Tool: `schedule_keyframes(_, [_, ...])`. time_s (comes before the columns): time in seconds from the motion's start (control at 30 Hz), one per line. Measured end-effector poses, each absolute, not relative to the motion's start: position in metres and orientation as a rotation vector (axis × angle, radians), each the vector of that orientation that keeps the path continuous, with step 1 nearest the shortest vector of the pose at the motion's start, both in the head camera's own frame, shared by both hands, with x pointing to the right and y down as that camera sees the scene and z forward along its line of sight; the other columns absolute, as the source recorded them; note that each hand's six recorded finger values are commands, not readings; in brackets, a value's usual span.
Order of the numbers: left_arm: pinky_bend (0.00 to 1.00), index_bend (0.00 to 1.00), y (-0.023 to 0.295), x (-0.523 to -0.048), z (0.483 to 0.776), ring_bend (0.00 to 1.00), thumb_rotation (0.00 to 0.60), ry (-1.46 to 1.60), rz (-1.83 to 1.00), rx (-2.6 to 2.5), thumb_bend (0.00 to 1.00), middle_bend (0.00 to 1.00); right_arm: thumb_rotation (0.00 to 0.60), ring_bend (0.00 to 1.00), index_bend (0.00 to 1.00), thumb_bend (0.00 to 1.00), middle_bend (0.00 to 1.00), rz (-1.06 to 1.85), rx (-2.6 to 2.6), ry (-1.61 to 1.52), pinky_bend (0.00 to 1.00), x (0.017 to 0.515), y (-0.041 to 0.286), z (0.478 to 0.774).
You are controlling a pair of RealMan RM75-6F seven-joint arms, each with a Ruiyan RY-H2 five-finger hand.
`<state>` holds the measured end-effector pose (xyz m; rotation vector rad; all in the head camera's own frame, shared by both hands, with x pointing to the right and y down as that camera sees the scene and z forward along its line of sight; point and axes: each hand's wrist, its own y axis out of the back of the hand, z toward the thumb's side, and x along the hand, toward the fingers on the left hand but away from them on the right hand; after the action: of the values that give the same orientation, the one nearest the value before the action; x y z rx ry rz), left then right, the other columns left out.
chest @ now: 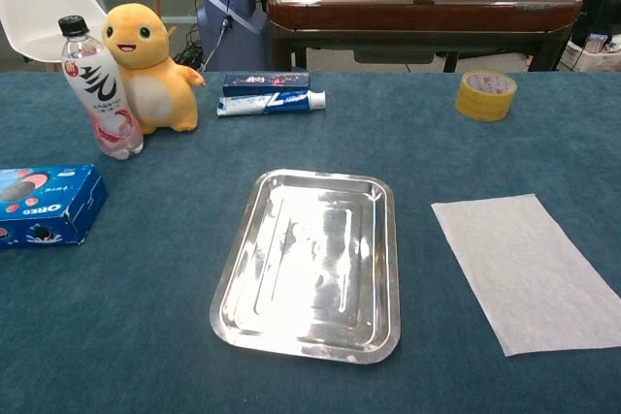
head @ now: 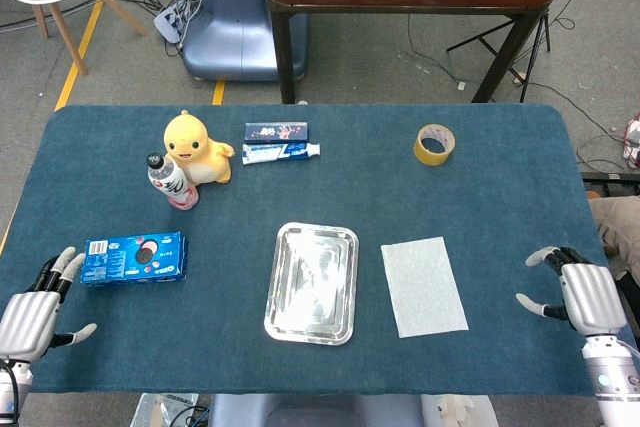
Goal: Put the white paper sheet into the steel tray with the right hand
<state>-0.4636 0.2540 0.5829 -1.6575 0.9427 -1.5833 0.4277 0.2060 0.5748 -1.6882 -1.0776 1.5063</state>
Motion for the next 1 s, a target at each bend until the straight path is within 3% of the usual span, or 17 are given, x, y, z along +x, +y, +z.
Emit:
schedule_keyframes(0.23, [0.41,0.00,0.254,-0.465,0.583,0.02,0.600,0.943,-1.589,-1.653,0.07,0.00,0.600,0.32,0.45,0.00,0.41,1.508,-1.685,-1.074,0.49,0.428,0.205,0.576])
schedule_keyframes(0.33, [0.41,0.00,0.254,-0.466,0.581,0.02,0.600,0.950,-1.588,-1.648,0.07,0.00,0.600,0.33,0.45,0.00,0.41,1.498,-1.690,-1.067,0.57,0.425,0.205,0.577])
schedule_keyframes(0.47, [0.41,0.00,0.254,-0.467,0.580,0.02,0.600,0.958,-1.592,-1.642,0.07,0.00,0.600,0.46,0.45,0.00,0.43,1.487,-1.692,-1.059,0.68,0.422,0.205,0.580])
schedule_keyframes(0.53, [0.41,0.00,0.255,-0.468,0.579,0.02,0.600,0.956,-1.595,-1.642,0.07,0.00,0.600,0.53,0.45,0.00,0.49,1.478,-1.690,-1.054,0.73,0.420,0.205,0.581])
schedule_keyframes(0.77, [0.41,0.00,0.255,-0.470,0.577,0.02,0.600,0.965,-1.598,-1.637,0.07,0.00,0.600,0.93,0.45,0.00,0.93,1.409,-1.701,-1.039,0.99,0.403,0.205,0.583])
schedule_keyframes(0.83, [0.41,0.00,0.255,-0.471,0.577,0.02,0.600,0.966,-1.602,-1.634,0.07,0.00,0.600,0.99,0.45,0.00,0.99,1.397,-1.717,-1.012,1.00,0.397,0.206,0.587])
schedule_keyframes(1.0, [0.41,0.00,0.254,-0.471,0.574,0.02,0.600,0.983,-1.593,-1.634,0.07,0.00,0.600,1.00,0.45,0.00,1.00,1.349,-1.752,-0.935,1.00,0.375,0.206,0.596])
